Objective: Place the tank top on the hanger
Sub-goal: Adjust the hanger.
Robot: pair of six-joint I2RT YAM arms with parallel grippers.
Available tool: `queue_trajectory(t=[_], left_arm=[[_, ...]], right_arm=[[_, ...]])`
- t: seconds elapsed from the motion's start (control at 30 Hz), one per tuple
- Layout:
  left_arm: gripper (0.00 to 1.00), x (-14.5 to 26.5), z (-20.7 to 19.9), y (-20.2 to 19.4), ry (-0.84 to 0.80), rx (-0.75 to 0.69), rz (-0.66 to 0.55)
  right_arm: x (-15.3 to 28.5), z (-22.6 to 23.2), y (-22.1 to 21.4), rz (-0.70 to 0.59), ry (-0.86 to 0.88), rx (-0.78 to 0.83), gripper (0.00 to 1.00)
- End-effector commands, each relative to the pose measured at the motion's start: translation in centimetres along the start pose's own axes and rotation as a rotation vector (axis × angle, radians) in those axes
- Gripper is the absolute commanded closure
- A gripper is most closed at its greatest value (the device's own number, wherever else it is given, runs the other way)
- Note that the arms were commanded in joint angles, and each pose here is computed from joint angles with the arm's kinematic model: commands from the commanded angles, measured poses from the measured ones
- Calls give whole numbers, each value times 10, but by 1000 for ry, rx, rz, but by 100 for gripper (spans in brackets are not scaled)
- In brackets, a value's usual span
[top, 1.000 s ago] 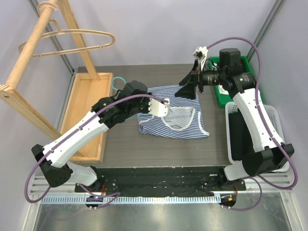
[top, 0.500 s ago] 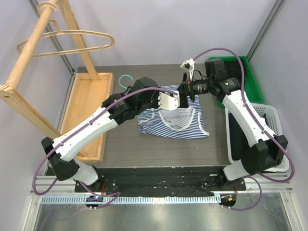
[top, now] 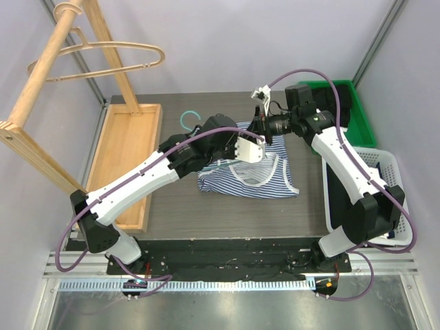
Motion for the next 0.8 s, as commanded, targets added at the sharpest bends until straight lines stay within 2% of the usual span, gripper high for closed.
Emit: queue_trajectory(t=[0.0,0.1,0.27,0.37,0.4,0.47,0.5,0.57,0.7,0.77], left_arm=[[100,7,13,13,58,15,-44],[100,8,15,14,66,17,-47],[100,11,16,15,71,8,-50],[100,11,15,15,68,4,-49],[100,11,13,15,62,1,-47],[100,9,11,15,54,-6,-42],[100,9,9,16,50,-11,-41],[100,8,10,16,57,-14,-38],[100,7,13,18,86,-18,-33],[96,8,16,19,108,-13,-32]], right_arm=[[-8,3,-2,-2,38,36,21],[-8,2,-7,11,37,33,30],[-9,5,-21,60,45,16,35],[-9,7,-24,71,47,22,47],[-10,7,-25,73,46,23,59],[-10,9,-25,75,46,28,71],[-10,9,-25,76,46,29,84],[-11,10,-25,79,47,31,99],[-9,11,-27,87,25,36,99],[-8,10,-26,94,-8,49,99]])
Point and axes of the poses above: each gripper's point midway between its finger pads, its own x axis back along the fingers, its own z axis along the line the jaws close on, y = z × x, the point moved 8 cm from there along x, back along the fingers, and after that the axes turned 8 degrees about x, right-handed, at the moved point
